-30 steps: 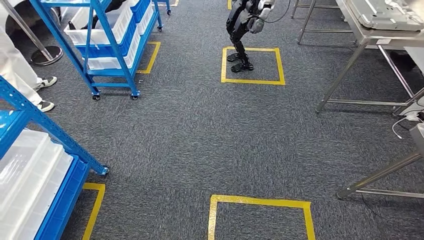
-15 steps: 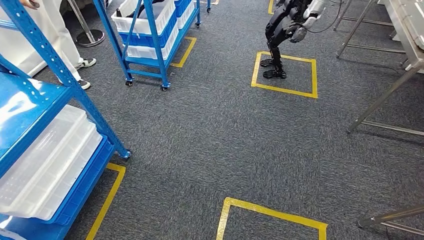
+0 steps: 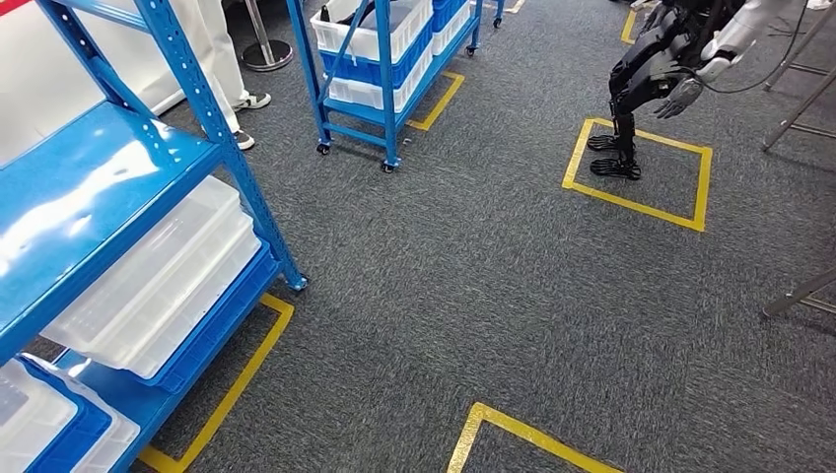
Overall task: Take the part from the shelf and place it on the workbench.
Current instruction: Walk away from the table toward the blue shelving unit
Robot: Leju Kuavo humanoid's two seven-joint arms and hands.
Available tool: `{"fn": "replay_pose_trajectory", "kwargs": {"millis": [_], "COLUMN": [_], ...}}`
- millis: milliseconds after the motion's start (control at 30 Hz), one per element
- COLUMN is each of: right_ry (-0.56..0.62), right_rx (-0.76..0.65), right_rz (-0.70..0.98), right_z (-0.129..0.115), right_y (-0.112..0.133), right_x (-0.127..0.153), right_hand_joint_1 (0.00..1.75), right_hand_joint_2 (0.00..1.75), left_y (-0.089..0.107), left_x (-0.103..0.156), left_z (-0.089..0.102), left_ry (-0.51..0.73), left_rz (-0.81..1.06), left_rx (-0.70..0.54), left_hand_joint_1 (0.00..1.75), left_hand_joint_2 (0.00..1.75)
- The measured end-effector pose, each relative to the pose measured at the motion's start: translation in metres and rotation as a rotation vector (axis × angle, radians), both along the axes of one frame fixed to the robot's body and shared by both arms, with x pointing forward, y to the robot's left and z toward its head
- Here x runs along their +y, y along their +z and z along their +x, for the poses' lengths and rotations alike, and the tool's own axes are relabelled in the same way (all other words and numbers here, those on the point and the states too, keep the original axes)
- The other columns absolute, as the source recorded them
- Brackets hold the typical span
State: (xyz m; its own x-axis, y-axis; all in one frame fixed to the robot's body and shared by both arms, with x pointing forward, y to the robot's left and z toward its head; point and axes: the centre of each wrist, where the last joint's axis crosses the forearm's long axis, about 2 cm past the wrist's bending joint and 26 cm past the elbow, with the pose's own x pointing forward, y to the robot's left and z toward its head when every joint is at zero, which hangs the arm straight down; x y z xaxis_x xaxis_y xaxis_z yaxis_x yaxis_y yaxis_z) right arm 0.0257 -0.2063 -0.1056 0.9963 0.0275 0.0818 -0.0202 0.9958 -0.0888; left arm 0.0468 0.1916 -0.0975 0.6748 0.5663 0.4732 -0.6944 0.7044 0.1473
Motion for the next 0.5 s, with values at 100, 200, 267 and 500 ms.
{"fn": "replay_pose_trajectory", "kwargs": {"millis": [100, 200, 267, 500], "right_ry": [-0.001, -0.002, -0.002, -0.002], "right_rx": [0.003, 0.006, 0.005, -0.001], "right_rz": [0.002, 0.003, 0.004, 0.005], "right_z": [-0.0013, -0.0027, -0.0021, 0.0011], "right_y": [0.0000, -0.0001, -0.0001, 0.0003], "right_x": [0.0008, 0.0007, 0.0007, 0.0012], "right_hand_joint_1": [0.00, 0.00, 0.00, 0.00], "right_hand_joint_2": [0.00, 0.00, 0.00, 0.00], "left_y": [0.0000, 0.0000, -0.0002, -0.0003], "left_x": [0.0007, 0.0011, 0.0015, 0.0015], "left_z": [0.0009, 0.0012, 0.0002, -0.0008], "left_ry": [0.001, 0.001, 0.002, 0.009], "left_rz": [0.004, 0.007, 0.009, 0.011], "left_rx": [-0.001, 0.001, 0.004, 0.007], "left_hand_joint_1": [0.00, 0.00, 0.00, 0.00], "left_hand_joint_2": [0.00, 0.00, 0.00, 0.00]}}
